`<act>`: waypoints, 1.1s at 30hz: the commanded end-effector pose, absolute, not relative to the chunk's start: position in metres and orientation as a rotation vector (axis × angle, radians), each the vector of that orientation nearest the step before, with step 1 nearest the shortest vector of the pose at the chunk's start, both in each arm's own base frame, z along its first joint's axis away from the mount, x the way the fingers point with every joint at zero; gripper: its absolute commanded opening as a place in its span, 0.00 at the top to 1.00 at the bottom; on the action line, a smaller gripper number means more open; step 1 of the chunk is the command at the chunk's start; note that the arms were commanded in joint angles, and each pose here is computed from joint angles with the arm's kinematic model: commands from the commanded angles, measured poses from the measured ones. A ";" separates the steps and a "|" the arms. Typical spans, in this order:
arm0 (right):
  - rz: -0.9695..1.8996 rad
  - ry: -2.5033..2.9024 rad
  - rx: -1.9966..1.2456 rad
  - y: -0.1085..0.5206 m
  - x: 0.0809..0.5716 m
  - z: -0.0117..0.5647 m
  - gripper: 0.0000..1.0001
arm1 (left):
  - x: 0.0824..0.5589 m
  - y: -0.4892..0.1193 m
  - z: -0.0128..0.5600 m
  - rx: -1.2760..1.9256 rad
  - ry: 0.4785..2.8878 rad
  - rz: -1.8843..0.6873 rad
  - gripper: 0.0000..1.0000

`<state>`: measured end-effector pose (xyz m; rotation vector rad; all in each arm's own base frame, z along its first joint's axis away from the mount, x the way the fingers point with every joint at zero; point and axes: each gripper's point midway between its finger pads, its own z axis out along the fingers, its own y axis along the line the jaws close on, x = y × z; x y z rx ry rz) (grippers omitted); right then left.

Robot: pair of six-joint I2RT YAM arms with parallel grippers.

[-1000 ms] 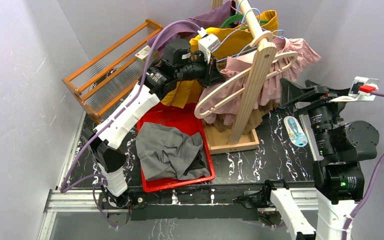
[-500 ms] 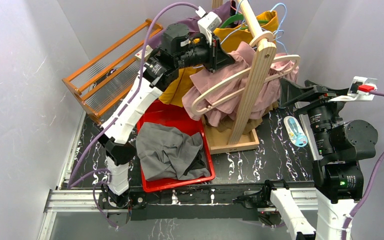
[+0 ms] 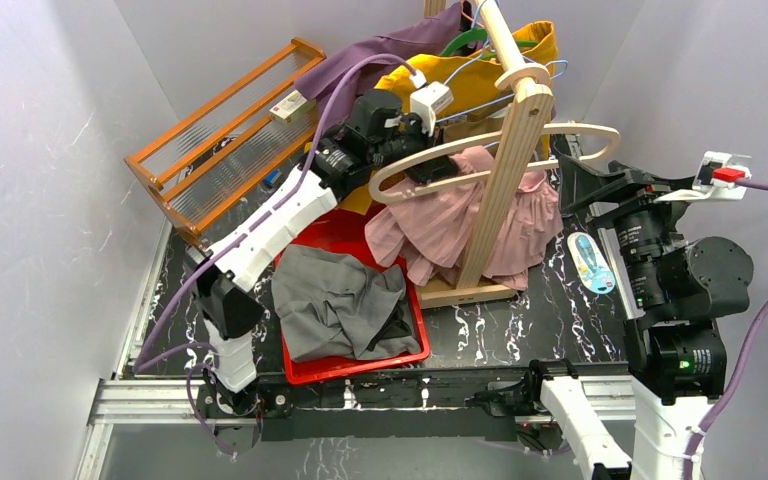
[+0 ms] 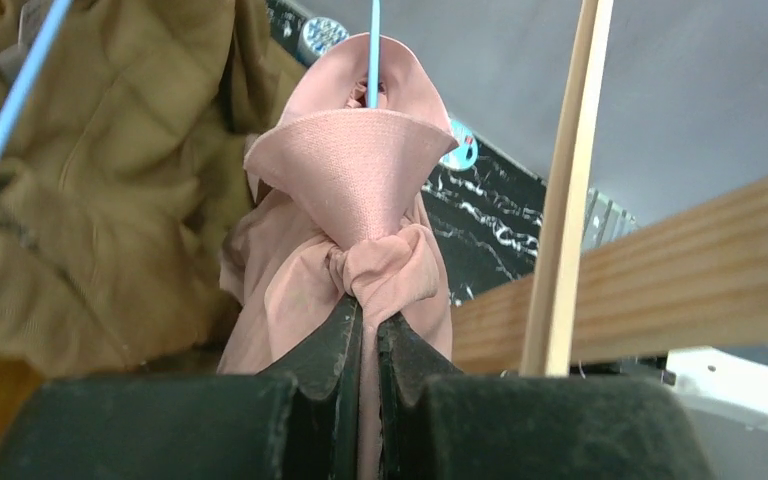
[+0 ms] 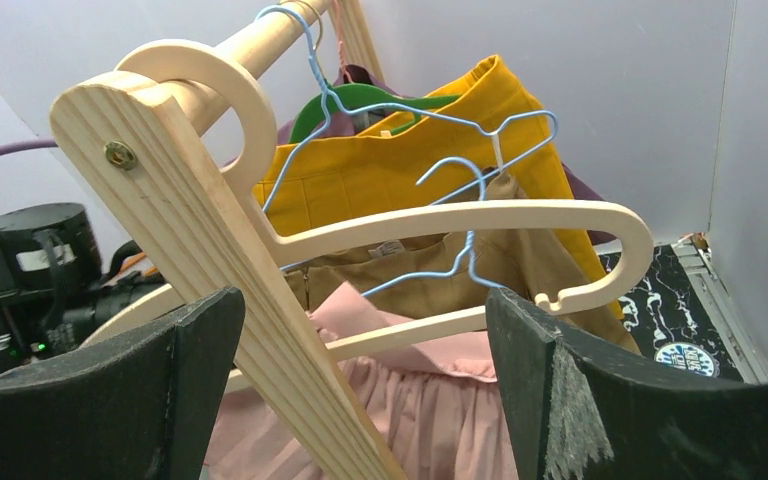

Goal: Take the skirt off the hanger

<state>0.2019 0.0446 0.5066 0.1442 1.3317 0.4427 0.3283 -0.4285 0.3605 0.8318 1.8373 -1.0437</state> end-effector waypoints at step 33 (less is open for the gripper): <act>0.576 1.819 0.396 0.068 0.302 0.286 0.29 | 0.251 -0.371 0.302 0.744 1.884 -1.358 1.00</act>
